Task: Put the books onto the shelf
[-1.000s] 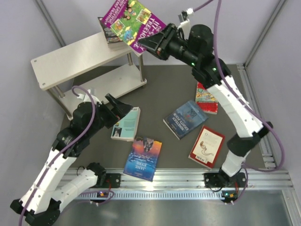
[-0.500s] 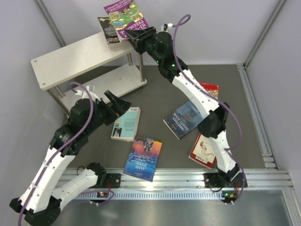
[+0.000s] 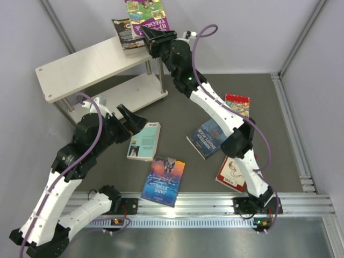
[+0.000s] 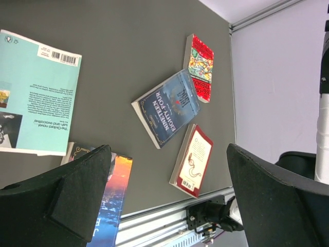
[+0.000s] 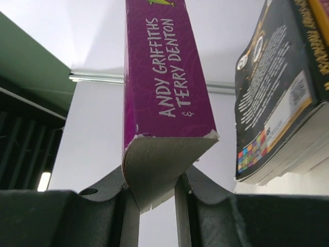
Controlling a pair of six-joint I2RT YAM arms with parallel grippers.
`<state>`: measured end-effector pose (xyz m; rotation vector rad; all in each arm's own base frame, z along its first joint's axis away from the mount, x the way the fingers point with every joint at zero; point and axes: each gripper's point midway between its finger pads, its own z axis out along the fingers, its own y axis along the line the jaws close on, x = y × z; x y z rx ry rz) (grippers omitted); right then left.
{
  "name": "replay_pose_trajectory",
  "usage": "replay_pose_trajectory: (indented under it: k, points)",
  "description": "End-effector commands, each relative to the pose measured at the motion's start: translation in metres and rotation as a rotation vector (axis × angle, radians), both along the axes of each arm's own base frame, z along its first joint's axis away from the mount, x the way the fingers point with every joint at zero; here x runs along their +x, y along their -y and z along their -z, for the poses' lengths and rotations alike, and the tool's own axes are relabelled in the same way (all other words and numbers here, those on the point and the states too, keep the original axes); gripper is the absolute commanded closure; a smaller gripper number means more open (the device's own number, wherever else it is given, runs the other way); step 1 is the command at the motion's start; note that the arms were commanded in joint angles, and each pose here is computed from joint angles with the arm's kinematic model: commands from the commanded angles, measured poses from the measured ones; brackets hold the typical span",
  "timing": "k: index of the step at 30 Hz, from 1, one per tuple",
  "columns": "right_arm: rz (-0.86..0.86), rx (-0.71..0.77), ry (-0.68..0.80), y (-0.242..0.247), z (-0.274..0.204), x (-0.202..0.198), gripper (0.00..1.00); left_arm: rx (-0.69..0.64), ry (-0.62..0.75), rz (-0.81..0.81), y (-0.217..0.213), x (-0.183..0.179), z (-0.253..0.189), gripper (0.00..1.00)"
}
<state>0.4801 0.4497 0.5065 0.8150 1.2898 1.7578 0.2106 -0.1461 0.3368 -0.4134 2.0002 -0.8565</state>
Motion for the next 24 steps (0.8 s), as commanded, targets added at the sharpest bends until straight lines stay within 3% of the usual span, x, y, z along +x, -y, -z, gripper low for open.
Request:
replay_pose_trajectory:
  k: [1,24]
  points:
    - [-0.014,0.216,0.176,0.020,-0.082,-0.037,1.00,0.036,0.049,0.010,-0.004,-0.001,-0.014,0.01]
    - [-0.133,0.134,0.092,-0.026,-0.025,-0.026,1.00,0.068,0.044,0.002,-0.007,0.001,-0.002,0.01]
